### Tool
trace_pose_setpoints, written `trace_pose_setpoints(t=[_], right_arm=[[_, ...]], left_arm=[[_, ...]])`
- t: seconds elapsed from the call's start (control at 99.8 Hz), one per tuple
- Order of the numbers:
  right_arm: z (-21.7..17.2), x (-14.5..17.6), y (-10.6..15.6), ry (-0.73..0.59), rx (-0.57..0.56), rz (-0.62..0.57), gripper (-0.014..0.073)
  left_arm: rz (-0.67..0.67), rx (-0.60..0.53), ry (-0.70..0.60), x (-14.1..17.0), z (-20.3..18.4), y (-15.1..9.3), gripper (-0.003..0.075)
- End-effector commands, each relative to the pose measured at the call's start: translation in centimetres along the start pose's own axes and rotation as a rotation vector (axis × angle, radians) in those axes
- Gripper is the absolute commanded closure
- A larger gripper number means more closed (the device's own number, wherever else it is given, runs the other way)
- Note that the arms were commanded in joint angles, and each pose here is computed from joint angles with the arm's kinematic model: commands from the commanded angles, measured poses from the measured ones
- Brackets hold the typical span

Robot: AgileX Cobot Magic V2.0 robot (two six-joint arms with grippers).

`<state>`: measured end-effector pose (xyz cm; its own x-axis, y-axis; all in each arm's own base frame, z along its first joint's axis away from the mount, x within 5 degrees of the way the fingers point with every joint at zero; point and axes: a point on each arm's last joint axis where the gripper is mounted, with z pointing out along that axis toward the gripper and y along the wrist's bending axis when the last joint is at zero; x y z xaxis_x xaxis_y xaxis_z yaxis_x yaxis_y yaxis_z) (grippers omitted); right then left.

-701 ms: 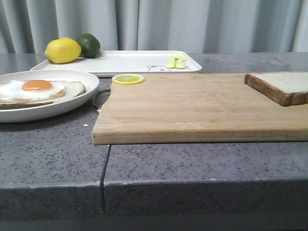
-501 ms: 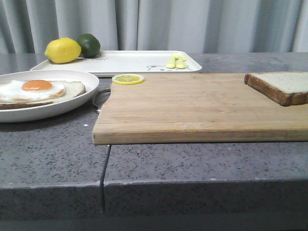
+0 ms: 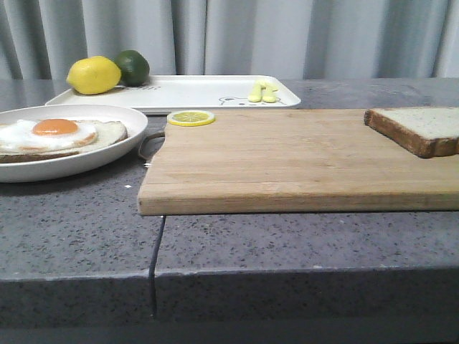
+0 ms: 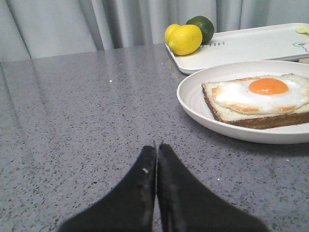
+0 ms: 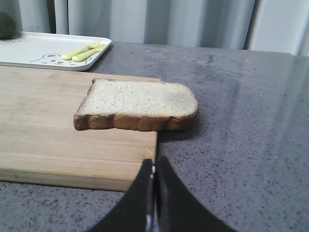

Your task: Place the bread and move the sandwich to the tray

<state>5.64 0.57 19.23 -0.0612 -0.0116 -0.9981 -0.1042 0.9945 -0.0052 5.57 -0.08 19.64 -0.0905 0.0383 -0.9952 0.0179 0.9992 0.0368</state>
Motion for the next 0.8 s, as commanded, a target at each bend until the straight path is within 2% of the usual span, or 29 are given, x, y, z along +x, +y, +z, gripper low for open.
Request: trace_pose_setpoints(t=[0.0,0.17,0.27,0.431,0.561,0.661,0.791], right_arm=[[-0.2,-0.9,0.0,-0.108,0.005,-0.018,0.0662],[-0.3,-1.3,0.0,-0.146,0.003,-0.018,0.0662],[-0.4,-2.1,0.0,-0.235,0.0,-0.018,0.0662],[-0.6,-3.1,0.0,-0.271,-0.001,0.016,0.0662],[-1.1,-4.7,0.0,-0.256,-0.009,0.093,0.0662],[-1.7,-6.7,0.1,-0.254,-0.027,0.166,0.0662],[-2.3,-9.9,0.2,-0.187,-0.044,0.168,0.0662]], left_arm=[[-0.01,0.005,-0.101,-0.4,-0.2,0.0,0.0739],[-0.01,0.004,-0.107,-0.5,-0.2,0.0,0.0739],[-0.01,0.003,-0.151,-0.9,-0.3,0.0,0.0739],[-0.194,0.025,-0.227,-2.6,-0.7,0.0,0.0739],[-0.258,0.048,-0.253,-4.8,-1.4,0.0,0.0739],[-0.279,0.074,-0.211,-7.0,-1.9,-0.2,0.0739],[-0.269,0.105,-0.093,-9.9,-1.9,-0.5,0.0739]])
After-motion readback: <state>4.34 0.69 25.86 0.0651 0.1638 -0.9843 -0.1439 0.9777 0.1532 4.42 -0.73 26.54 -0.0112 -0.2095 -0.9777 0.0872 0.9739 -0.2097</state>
